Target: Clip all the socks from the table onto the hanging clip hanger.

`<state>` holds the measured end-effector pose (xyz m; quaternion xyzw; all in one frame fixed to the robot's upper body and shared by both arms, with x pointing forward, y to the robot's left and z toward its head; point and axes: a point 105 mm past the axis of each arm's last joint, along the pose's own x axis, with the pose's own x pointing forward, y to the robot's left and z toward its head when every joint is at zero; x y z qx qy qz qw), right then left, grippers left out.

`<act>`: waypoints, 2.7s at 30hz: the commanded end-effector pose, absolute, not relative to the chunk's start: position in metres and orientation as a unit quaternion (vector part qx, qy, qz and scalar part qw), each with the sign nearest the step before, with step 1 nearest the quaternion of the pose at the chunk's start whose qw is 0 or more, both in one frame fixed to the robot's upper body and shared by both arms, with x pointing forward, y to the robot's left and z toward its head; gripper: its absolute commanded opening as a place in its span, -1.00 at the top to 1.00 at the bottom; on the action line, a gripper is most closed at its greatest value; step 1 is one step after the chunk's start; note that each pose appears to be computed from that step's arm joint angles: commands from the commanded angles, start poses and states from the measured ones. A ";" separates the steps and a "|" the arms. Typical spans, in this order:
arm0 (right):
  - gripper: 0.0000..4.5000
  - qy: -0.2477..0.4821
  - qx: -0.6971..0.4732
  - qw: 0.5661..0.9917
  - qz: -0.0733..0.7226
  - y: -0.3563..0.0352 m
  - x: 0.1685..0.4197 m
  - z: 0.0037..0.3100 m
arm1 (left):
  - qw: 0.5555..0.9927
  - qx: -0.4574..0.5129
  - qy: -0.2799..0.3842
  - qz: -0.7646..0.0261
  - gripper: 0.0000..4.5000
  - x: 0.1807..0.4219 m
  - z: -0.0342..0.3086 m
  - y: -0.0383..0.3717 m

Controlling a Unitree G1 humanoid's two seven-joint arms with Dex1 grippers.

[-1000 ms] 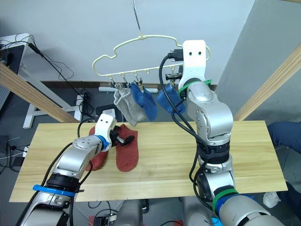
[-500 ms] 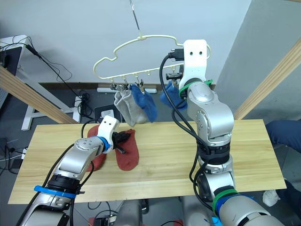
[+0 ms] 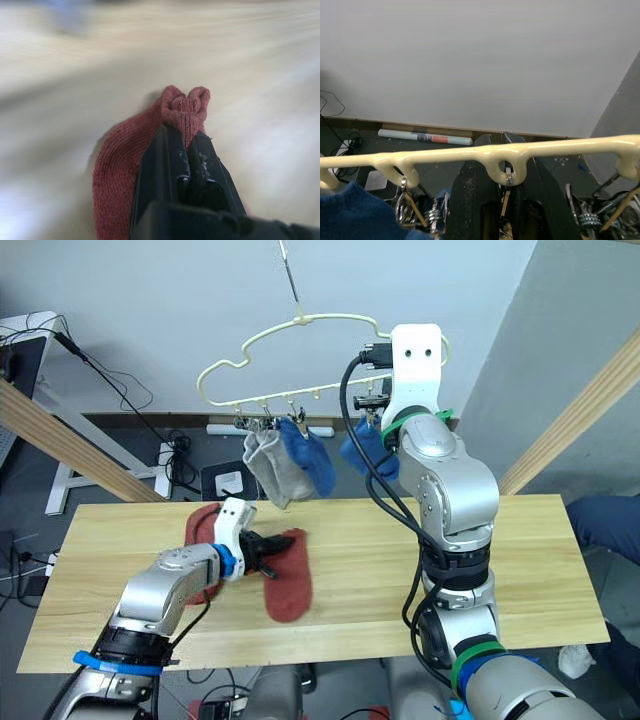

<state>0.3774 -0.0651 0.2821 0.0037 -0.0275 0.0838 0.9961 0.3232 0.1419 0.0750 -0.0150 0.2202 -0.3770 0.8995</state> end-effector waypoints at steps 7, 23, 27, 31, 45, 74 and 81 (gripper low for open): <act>1.00 -0.045 0.010 0.995 0.084 -0.069 0.370 0.294 | 0.870 -0.112 0.147 -0.458 1.00 0.313 0.134 0.101; 1.00 -0.034 0.020 0.995 0.087 -0.069 0.369 0.295 | 0.847 -0.180 0.058 -0.496 1.00 0.337 0.202 0.032; 1.00 -0.033 0.022 0.995 0.088 -0.069 0.369 0.295 | 0.850 -0.198 0.050 -0.486 1.00 0.347 0.205 0.022; 1.00 -0.029 0.025 0.995 0.091 -0.068 0.369 0.295 | 0.853 -0.209 0.045 -0.476 1.00 0.355 0.205 0.018; 1.00 -0.025 0.028 0.995 0.091 -0.067 0.368 0.295 | 0.855 -0.247 0.020 -0.456 1.00 0.372 0.213 0.012; -0.24 -0.020 0.033 0.995 0.095 -0.065 0.367 0.294 | 0.849 -0.249 0.010 -0.467 0.89 0.371 0.222 0.008; -0.25 -0.013 0.041 0.994 0.105 -0.065 0.364 0.293 | 0.860 -0.191 0.016 -0.474 -0.01 0.361 0.215 0.012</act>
